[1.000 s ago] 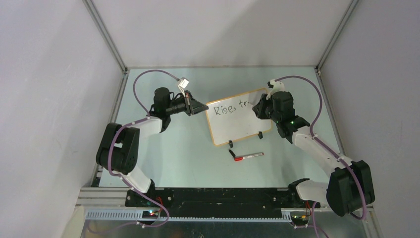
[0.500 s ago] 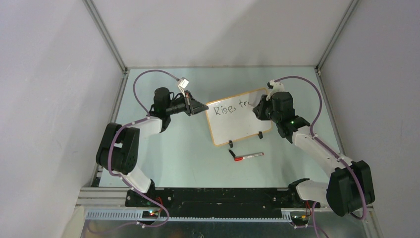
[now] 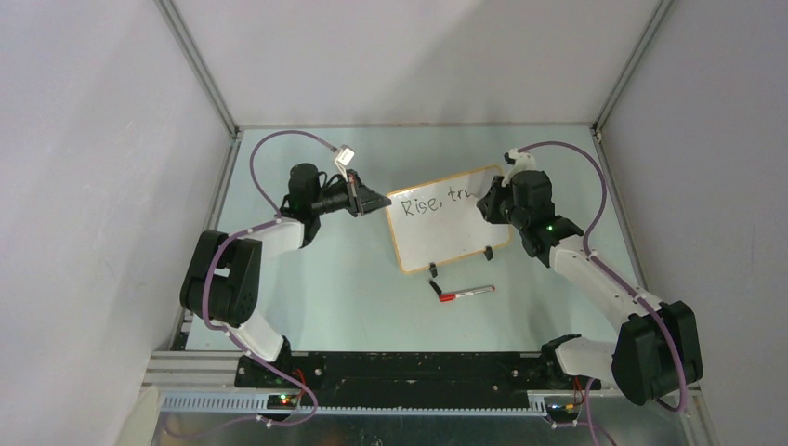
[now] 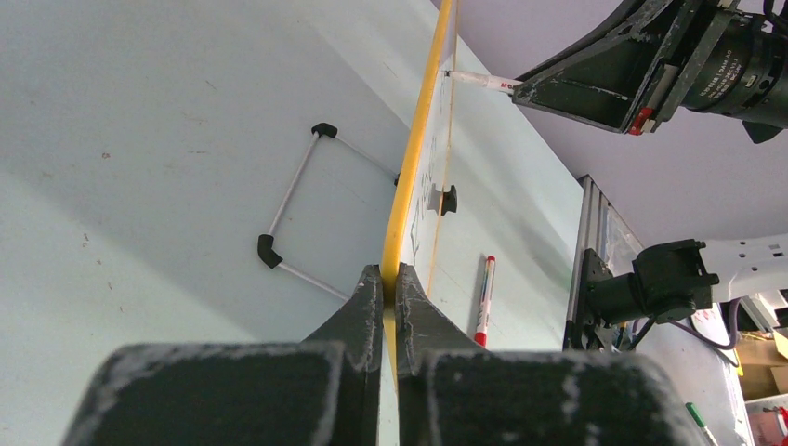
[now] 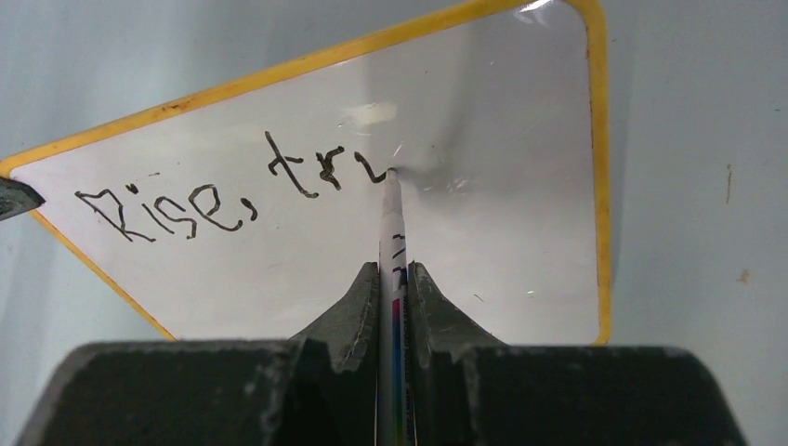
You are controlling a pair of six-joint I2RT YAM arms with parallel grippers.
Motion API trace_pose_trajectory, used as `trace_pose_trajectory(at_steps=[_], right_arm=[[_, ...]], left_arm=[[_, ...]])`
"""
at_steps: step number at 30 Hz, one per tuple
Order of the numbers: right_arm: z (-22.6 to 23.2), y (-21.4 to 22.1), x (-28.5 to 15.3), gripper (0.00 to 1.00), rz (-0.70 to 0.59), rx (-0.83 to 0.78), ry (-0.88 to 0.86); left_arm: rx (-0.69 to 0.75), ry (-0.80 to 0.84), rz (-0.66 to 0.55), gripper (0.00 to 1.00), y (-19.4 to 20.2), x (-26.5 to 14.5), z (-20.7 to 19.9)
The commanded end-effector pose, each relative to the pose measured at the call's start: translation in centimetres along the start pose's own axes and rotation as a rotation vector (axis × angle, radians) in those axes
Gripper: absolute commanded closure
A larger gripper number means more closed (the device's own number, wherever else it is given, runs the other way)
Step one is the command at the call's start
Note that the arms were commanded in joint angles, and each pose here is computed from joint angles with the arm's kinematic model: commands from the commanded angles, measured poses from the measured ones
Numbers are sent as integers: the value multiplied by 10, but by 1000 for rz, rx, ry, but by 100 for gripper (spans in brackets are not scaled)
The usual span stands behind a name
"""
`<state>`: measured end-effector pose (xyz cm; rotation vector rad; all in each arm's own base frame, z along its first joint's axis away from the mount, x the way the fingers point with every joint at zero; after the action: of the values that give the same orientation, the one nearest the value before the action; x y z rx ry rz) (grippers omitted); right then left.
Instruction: Write a sentence on the whiteboard
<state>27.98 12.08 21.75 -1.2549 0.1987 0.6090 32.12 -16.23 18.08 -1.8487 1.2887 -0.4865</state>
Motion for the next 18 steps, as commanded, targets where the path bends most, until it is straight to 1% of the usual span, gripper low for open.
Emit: trace_pose_trajectory(at_steps=[1, 18], right_arm=[[0, -20, 0, 100, -65, -1, 27], [2, -26, 4, 100, -71, 5, 13]], left_arm=[[71, -4, -24, 98, -13, 0, -3], [69, -4, -23, 97, -13, 0, -2]])
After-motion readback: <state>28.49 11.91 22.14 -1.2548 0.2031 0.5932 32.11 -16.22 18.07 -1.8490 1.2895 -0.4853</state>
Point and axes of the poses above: each gripper's point midway between its finger pads, its own x axis out along the fingers, its own z axis along the line the jaws close on, y = z × x, the point moved 9 cm from there along -x, back along the fingers, and after that the axes turned 1 degree about x, right-handed, at the moved point
